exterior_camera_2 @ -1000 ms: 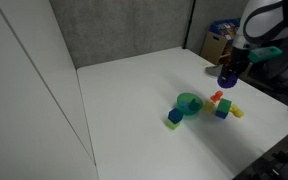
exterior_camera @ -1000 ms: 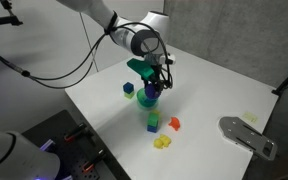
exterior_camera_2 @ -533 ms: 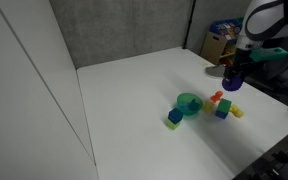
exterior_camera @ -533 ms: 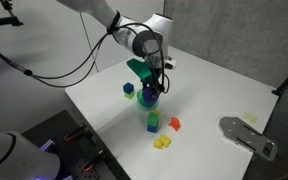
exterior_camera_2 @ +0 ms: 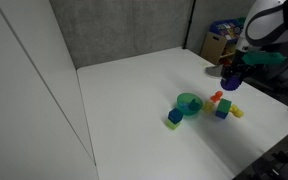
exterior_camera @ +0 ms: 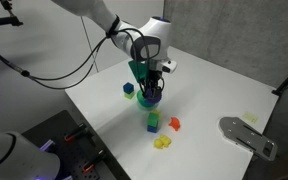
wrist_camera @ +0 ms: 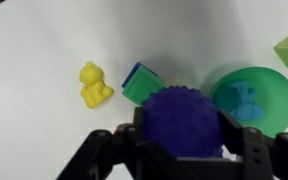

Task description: Put the blue circular object on the green block

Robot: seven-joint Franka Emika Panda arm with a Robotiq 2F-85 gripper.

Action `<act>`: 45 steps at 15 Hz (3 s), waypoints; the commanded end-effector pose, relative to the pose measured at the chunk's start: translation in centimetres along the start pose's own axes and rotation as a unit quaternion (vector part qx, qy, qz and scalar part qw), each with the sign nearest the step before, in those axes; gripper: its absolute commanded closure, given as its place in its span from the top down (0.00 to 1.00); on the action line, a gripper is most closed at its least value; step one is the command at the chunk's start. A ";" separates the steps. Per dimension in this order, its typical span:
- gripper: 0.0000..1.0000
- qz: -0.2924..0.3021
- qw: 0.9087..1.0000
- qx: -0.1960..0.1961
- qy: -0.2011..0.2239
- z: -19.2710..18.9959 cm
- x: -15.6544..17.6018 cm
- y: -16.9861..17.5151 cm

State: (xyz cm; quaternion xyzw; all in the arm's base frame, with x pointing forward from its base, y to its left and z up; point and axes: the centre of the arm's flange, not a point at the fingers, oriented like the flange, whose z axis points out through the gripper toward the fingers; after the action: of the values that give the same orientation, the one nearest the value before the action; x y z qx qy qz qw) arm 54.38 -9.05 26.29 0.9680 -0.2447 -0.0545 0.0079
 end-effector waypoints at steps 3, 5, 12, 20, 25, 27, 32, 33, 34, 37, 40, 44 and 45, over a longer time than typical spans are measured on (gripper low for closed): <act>0.47 0.101 0.994 0.010 0.027 1.2 -1.8 1.2; 0.47 0.131 0.991 0.007 0.026 1.8 -2.4 2.0; 0.47 0.226 0.973 0.020 0.031 3.3 -2.7 4.2; 0.47 0.278 0.958 0.056 0.031 6.2 -2.3 4.1; 0.47 0.313 0.946 0.072 0.038 7.5 -1.5 4.2; 0.47 0.327 0.941 0.077 0.037 8.0 -1.3 4.1; 0.47 0.348 0.933 0.086 0.034 8.7 -1.1 3.9; 0.47 0.350 0.932 0.088 0.034 8.9 -1.1 3.9; 0.47 0.351 0.931 0.090 0.035 8.9 -1.1 3.9; 0.47 0.356 0.929 0.095 0.035 9.1 -1.1 3.8; 0.47 0.360 0.927 0.101 0.034 9.3 -1.1 3.6; 0.47 0.368 0.923 0.107 0.034 9.5 -1.1 3.5; 0.47 0.369 0.923 0.107 0.034 9.5 -1.0 3.5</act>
State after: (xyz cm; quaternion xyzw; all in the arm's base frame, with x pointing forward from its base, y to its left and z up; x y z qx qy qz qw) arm 50.10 -11.31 17.22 0.8129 -0.5794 0.0052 -0.0585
